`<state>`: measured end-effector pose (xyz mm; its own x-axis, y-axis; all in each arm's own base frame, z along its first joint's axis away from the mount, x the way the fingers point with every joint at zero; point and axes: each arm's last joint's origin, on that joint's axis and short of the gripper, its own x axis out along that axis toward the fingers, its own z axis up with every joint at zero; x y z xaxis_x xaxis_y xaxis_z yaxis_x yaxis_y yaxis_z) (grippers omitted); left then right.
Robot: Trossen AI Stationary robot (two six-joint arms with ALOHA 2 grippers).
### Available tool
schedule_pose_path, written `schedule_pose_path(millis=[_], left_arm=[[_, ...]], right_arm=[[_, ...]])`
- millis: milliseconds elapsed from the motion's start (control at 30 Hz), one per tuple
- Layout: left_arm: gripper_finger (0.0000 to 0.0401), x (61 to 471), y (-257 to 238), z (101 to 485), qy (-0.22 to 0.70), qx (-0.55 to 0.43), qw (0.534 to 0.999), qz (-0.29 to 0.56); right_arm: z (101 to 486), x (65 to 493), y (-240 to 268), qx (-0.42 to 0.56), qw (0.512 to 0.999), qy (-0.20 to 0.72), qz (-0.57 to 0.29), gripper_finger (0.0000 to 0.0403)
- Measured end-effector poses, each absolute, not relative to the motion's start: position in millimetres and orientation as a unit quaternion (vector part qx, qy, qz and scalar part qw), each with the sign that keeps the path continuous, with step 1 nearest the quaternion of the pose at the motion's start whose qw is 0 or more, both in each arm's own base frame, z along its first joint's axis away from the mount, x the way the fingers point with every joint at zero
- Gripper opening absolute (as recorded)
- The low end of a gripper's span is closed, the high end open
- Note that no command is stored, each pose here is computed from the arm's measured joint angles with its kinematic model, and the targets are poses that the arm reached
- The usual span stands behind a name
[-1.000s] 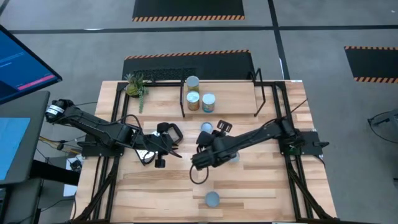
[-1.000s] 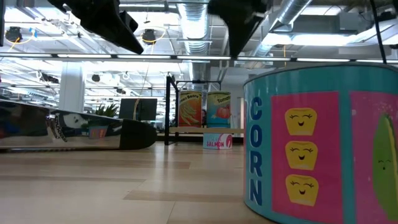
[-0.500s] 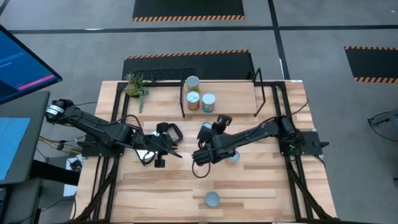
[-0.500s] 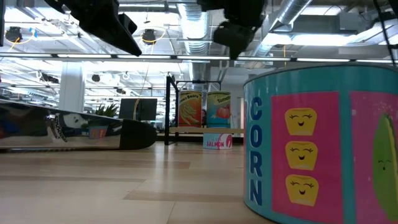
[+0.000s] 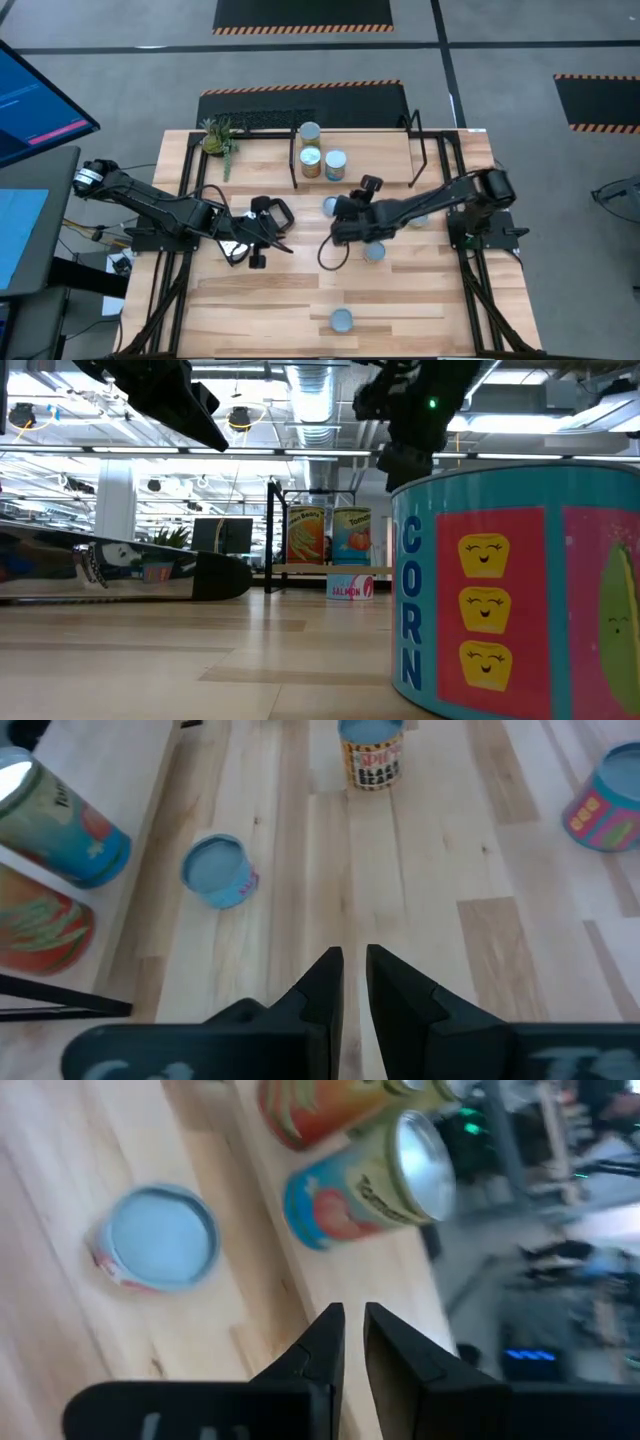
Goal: Pick and place cans onto a shelf
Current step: Put the canned tomatoes on the shelf
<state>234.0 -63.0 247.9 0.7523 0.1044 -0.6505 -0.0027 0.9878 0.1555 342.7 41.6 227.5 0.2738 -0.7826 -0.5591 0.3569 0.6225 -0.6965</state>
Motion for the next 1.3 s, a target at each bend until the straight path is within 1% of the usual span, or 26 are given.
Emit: schedule_pose_path(millis=[100, 233, 333, 433, 600, 733, 933, 1300], left_arm=[[0.0038, 234.0, -62.3, 248.0, 0.349, 0.077, 0.933, 0.039], [0.0038, 234.0, -61.4, 248.2, 0.347, 0.084, 0.933, 0.052], [0.0038, 234.0, -61.4, 248.2, 0.347, 0.086, 0.933, 0.052], [0.0038, 234.1, -61.4, 248.3, 0.347, 0.087, 0.932, 0.052], [0.0038, 234.3, -61.4, 248.5, 0.345, 0.084, 0.933, 0.054], [0.0038, 234.0, -61.3, 248.2, 0.346, 0.083, 0.933, 0.055], [0.0038, 234.1, -61.3, 248.3, 0.346, 0.083, 0.933, 0.055], [0.0038, 234.1, -60.8, 248.4, 0.345, 0.086, 0.933, 0.065]], right_arm=[[220.1, 334.3, 31.0, -0.193, 0.803, 0.452, -0.337, 0.0065], [220.7, 329.2, 23.1, -0.173, 0.854, 0.389, -0.300, 0.0065], [220.8, 326.5, 16.2, -0.163, 0.877, 0.353, -0.283, 0.0065], [211.0, 324.7, 2.0, -0.137, 0.892, 0.344, -0.259, 0.0065], [188.8, 330.2, -19.4, -0.103, 0.903, 0.338, -0.244, 0.0065], [187.4, 336.3, -28.6, -0.115, 0.906, 0.322, -0.248, 0.0065], [186.4, 333.6, -47.7, -0.112, 0.897, 0.330, -0.273, 0.0065], [187.4, 332.9, -56.5, -0.114, 0.894, 0.329, -0.283, 0.0065]])
